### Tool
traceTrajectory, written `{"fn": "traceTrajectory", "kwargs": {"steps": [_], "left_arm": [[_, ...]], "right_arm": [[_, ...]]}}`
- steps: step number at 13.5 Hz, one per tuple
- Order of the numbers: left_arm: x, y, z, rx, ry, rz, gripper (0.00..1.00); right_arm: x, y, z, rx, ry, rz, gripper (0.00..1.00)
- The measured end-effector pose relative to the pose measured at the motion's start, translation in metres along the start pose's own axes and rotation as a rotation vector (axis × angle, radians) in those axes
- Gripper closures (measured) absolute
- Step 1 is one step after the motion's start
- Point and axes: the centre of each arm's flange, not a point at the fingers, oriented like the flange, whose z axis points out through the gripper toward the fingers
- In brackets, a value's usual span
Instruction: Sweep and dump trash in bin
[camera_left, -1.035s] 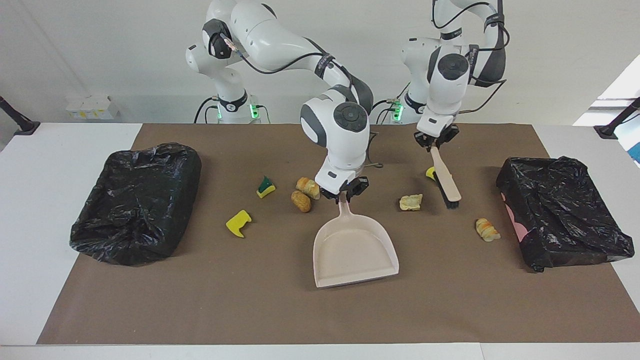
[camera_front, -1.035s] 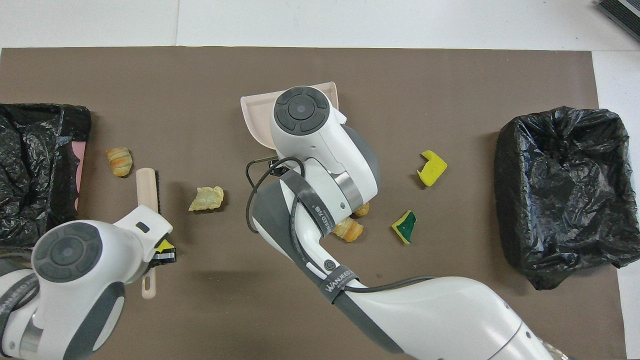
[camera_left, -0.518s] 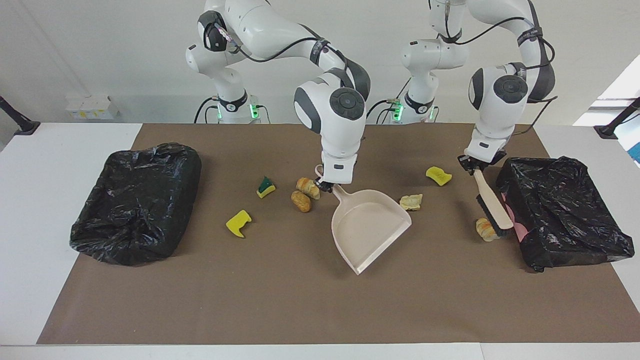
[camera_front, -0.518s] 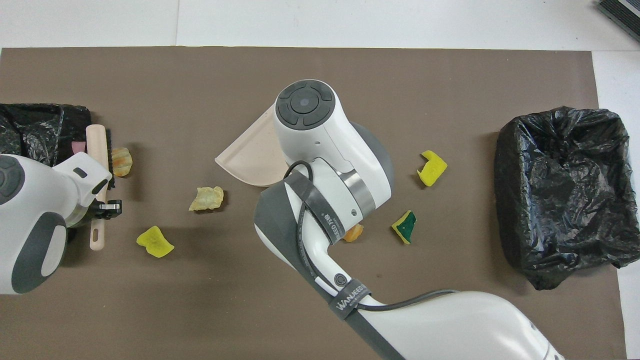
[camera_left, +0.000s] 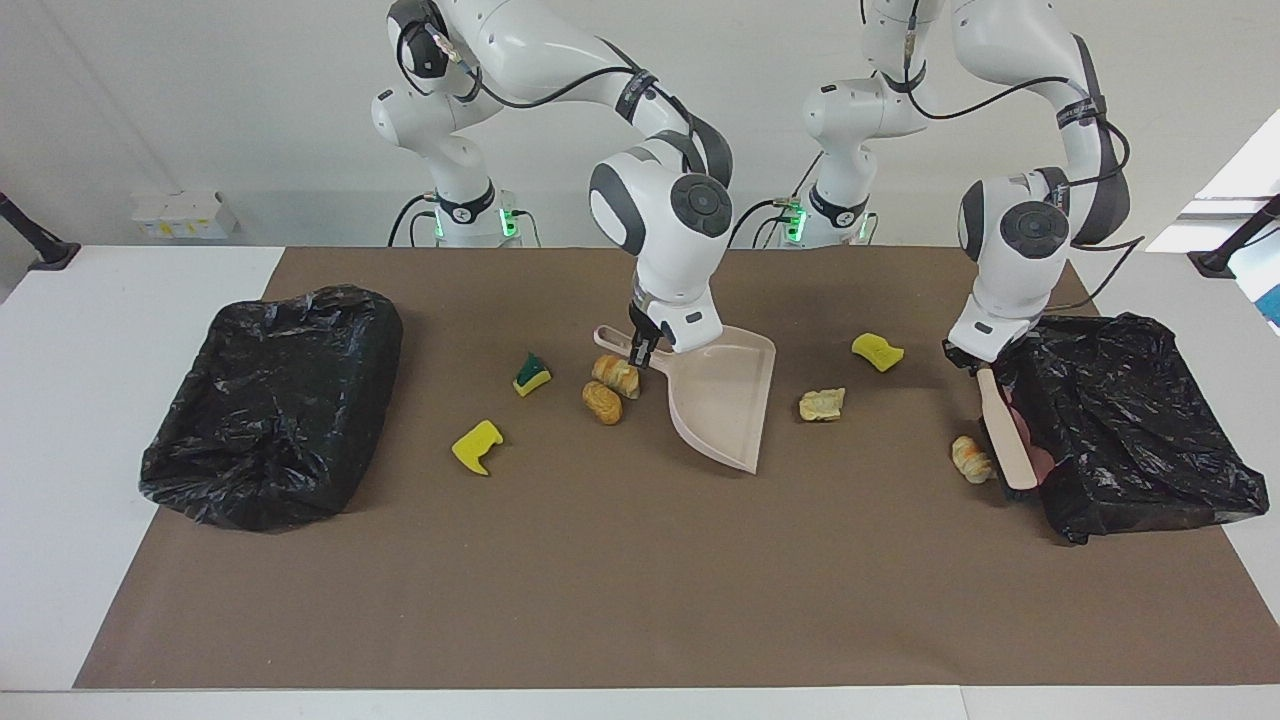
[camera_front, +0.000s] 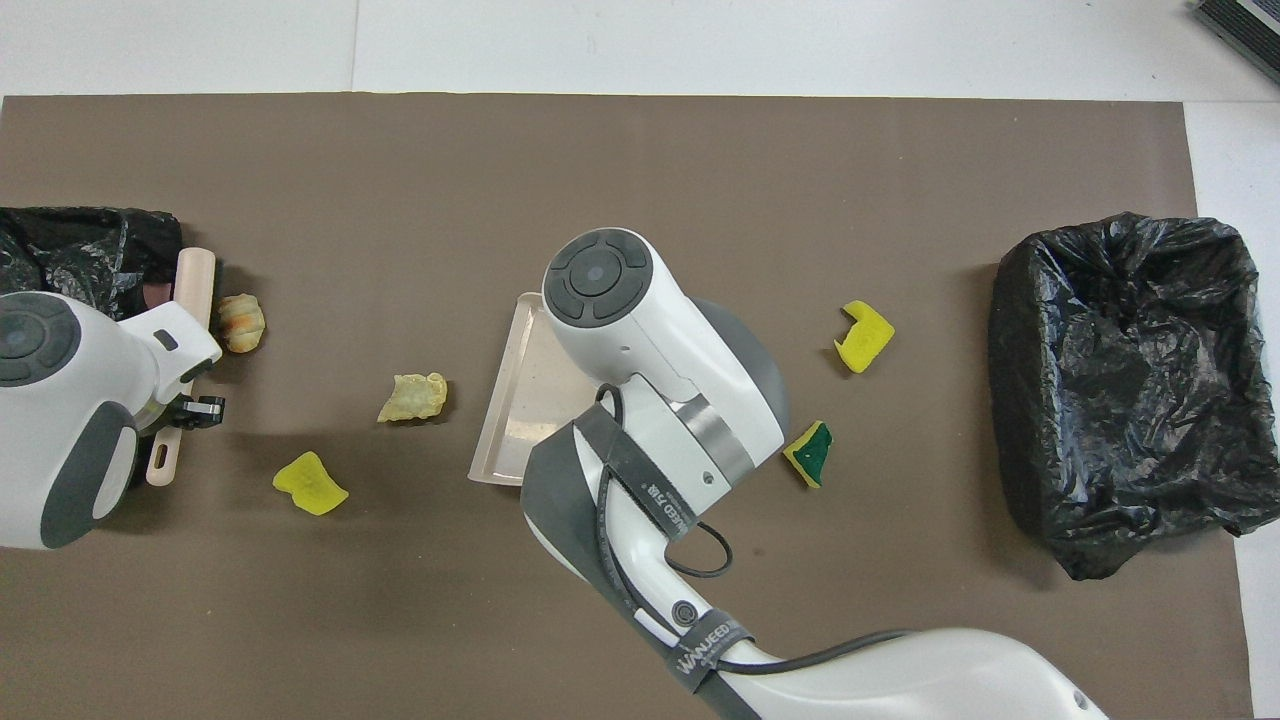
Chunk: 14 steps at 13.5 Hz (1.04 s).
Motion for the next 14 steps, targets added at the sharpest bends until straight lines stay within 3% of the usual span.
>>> {"fn": "traceTrajectory", "kwargs": {"steps": [6,10,14], "left_arm": [[-0.016,0.041,0.003,-0.006,-0.018,0.079,0.74],[-0.032,0.11,-0.019,-0.103,-0.023,0.13,0.74],[-0.054,0.161,-0.037,-0.158,-0.099,0.186,0.74]], "right_arm": [[-0.005,-0.011,0.029,-0.048,0.044,-0.122,0.69],[-0.004,-0.014,0.038,-0.07,0.016,-0.181,0.69],[0.008,-0.029,0.042,-0.101,-0.012,-0.226,0.69]]}}
